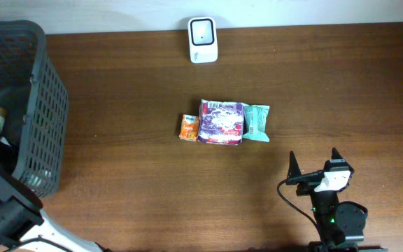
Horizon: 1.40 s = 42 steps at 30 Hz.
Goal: Scan the item barcode
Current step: 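Reach the left gripper into the basket and grasp the small teal box, then move the teal box past the scanner and place it near the orange pack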
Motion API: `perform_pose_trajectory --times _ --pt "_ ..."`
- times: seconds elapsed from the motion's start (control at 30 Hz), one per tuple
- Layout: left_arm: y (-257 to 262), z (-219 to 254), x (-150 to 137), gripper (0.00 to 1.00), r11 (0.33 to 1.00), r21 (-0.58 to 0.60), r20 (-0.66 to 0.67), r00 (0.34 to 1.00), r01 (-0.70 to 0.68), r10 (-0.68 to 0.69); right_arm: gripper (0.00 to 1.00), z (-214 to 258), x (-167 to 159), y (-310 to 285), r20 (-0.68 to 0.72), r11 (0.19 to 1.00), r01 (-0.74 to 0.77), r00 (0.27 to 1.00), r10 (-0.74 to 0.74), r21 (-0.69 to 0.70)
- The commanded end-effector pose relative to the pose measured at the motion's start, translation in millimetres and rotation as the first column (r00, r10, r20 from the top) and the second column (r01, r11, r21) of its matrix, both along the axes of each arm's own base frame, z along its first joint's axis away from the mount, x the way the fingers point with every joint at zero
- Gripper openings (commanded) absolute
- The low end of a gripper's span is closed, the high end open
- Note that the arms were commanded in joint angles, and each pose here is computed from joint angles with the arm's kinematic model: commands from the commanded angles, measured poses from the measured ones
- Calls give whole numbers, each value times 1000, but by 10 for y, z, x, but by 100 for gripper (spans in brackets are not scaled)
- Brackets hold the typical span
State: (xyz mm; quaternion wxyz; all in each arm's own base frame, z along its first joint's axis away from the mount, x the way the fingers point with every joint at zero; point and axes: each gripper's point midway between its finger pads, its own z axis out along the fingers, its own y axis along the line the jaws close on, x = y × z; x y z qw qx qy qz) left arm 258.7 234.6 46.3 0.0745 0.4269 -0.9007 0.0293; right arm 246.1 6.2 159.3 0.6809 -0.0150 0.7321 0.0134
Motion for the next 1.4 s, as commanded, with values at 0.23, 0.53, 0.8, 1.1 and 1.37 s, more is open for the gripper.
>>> perform_pose_trajectory --times 0.23,0.53,0.8,1.1,1.37 --pt "345 2255 878 6 978 198 505 862 -65 -45 99 -31 0 34 -4 1000 -16 1000 16 -5" --pt "-305 3627 945 8 976 219 814 549 14 -191 99 -31 0 34 -4 1000 -16 1000 16 -5" --pt "-1703 3837 1277 10 907 218 849 388 361 -359 99 -31 0 34 -4 1000 -16 1000 16 -5" --pt "-2924 3299 1408 14 736 317 667 410 598 -622 99 -31 0 34 -4 1000 -16 1000 16 -6" --pt "-3552 2130 1368 15 588 230 416 468 776 -780 99 -31 0 34 -4 1000 -16 1000 16 -5"
